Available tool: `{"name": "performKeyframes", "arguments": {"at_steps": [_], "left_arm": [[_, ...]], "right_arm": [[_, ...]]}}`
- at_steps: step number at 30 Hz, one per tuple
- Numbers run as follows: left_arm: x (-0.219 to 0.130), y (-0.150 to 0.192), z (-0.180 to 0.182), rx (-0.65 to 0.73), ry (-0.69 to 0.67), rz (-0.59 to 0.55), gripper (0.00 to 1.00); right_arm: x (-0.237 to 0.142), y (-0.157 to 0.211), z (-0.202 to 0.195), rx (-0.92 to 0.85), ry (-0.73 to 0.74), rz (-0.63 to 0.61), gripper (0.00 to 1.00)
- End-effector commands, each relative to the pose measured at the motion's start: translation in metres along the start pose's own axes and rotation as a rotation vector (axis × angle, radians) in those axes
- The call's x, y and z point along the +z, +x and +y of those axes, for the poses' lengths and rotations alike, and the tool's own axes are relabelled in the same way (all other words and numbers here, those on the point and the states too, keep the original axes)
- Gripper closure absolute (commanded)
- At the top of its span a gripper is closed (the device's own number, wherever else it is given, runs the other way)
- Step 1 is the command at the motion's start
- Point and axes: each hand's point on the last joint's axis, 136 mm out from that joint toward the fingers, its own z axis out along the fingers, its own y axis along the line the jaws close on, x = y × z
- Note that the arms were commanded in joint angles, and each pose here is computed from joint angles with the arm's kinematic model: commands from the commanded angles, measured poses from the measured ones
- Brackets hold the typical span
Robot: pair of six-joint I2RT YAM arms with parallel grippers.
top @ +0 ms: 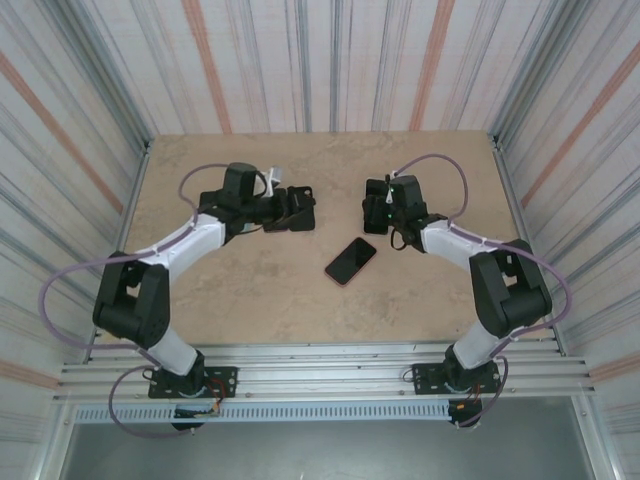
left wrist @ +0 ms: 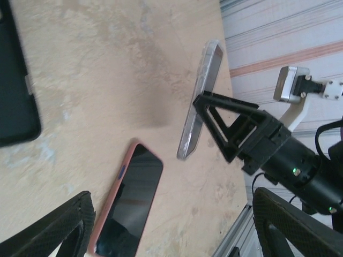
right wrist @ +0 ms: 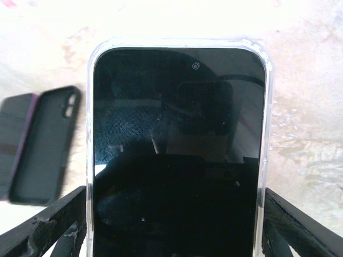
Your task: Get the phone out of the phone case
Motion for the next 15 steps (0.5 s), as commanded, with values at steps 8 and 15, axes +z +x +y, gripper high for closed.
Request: {"name": "performKeyframes", "arguments": {"at_steps": [8,15], "left_arm": [[0.053,-0.02,-0.045,0.137,0.01,0.043,0.24],[0.078,-0.019,-0.054,0.214,-0.022,0.099,0.29]], "right_arm": [[-0.04,-0.028,0.052,-0.03,-0.254,-0.143,0.43],[-0.05,-0.028,0.074,-0.039,-0.327,-0.153,0.43]]}}
